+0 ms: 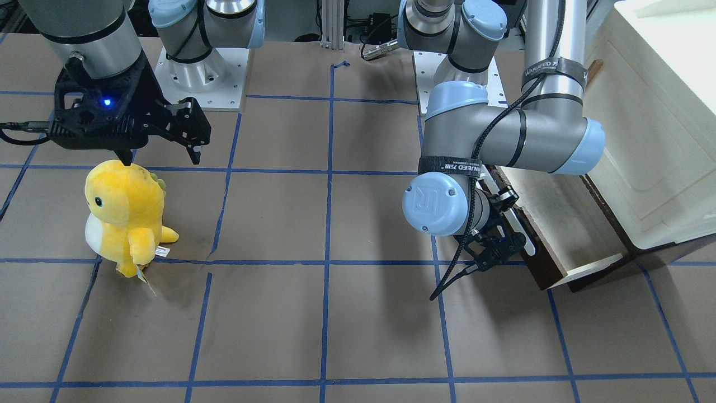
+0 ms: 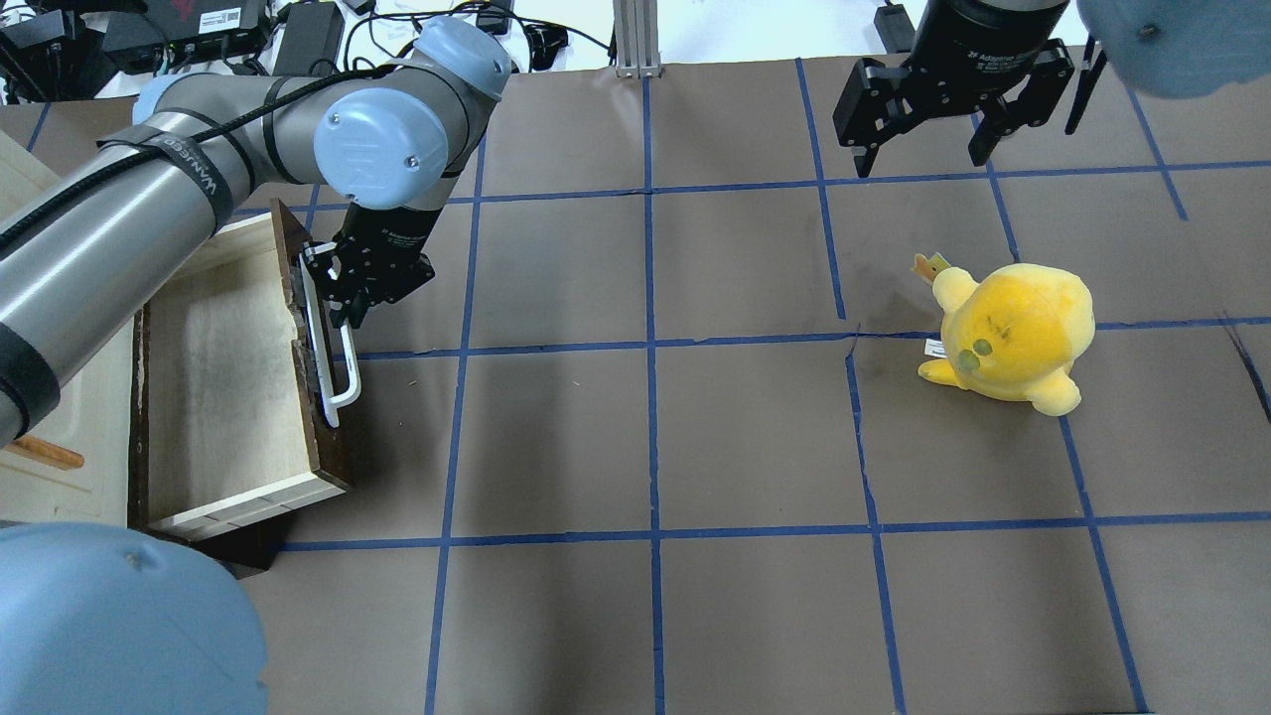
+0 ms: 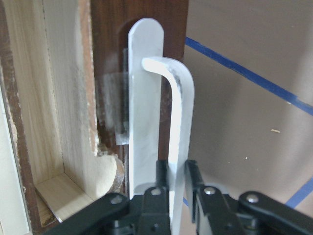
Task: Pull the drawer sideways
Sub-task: 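Keep pulling the drawer open with the left gripper toward the table center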
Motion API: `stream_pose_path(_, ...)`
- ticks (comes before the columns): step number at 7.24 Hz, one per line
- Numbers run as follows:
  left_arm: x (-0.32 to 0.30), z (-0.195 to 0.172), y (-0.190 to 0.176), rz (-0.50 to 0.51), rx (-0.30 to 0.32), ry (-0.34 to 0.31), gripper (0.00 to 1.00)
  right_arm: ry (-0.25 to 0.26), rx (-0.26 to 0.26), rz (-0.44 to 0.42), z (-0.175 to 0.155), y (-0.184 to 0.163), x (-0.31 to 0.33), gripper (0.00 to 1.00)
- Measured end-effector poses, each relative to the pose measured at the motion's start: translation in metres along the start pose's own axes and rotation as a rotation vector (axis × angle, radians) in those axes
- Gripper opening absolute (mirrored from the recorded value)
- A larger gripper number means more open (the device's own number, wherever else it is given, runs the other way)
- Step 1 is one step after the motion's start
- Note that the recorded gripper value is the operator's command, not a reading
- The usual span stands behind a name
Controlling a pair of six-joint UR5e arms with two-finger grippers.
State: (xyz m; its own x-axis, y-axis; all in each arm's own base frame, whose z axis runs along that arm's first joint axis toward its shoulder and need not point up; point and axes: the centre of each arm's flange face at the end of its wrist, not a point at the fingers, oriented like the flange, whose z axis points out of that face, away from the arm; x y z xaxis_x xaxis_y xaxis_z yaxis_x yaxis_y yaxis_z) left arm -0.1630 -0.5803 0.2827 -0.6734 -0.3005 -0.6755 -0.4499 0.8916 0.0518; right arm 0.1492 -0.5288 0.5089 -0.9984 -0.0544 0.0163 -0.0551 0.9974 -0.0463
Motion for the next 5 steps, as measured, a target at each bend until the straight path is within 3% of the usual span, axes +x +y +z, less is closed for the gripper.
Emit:
stream_pose_path(2,0.004,-0.004,0.001,-0.002,0.006,0.003,0.04,-0.001,0.000,0.000,0.000,0.000,0.000,1.00)
stream_pose_path(5,0.010,-0.013,0.010,0.017,0.026,0.005,0.63,0.000,0.000,-0.001,0.000,0.000,0.000,1.00)
